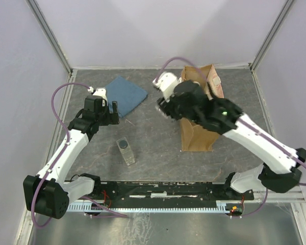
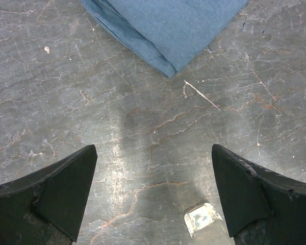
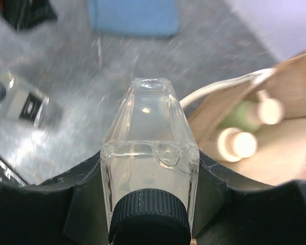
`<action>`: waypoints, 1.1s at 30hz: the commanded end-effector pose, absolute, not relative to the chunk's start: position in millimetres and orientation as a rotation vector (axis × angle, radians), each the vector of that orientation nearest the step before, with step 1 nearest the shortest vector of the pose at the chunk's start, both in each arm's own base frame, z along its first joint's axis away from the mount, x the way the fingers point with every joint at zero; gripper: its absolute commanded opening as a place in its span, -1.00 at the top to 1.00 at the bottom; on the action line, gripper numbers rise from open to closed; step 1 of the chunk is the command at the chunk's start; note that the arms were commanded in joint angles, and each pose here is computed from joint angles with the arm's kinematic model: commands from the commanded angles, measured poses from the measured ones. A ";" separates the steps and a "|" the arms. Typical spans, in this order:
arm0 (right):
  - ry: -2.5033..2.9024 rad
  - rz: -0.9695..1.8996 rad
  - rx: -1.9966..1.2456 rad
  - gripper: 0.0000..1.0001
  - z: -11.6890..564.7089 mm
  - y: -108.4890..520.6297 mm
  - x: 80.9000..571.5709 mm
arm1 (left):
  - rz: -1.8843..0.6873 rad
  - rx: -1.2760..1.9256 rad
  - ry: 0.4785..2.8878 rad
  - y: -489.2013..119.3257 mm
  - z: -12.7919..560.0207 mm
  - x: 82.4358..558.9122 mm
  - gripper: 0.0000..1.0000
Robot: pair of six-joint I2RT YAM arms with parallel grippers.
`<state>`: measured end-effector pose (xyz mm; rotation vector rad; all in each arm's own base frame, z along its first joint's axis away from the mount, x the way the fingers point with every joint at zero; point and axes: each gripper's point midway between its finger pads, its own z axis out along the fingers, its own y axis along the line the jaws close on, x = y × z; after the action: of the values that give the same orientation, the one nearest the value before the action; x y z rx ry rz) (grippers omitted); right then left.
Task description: Place the personal care products into the canvas bag
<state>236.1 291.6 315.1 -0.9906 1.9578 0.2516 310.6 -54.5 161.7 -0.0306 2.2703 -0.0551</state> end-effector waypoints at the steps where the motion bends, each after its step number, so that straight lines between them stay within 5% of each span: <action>1: 1.627 0.306 -0.681 1.00 459.5 264.4 248.2 | -0.098 -0.039 2.225 -59.2 172.9 319.7 -0.99; 14: 1.536 -0.167 -0.265 1.00 525.7 161.3 280.5 | -0.111 -0.033 2.228 -61.3 171.2 319.3 -0.99; 33: 1.927 0.128 -0.181 1.00 413.3 114.2 366.5 | -0.114 -0.030 2.222 -61.7 173.1 319.5 -0.99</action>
<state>350.7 104.1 391.7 -0.2636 2.0104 -0.0948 310.0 -59.0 160.7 -0.0171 2.2764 -0.0831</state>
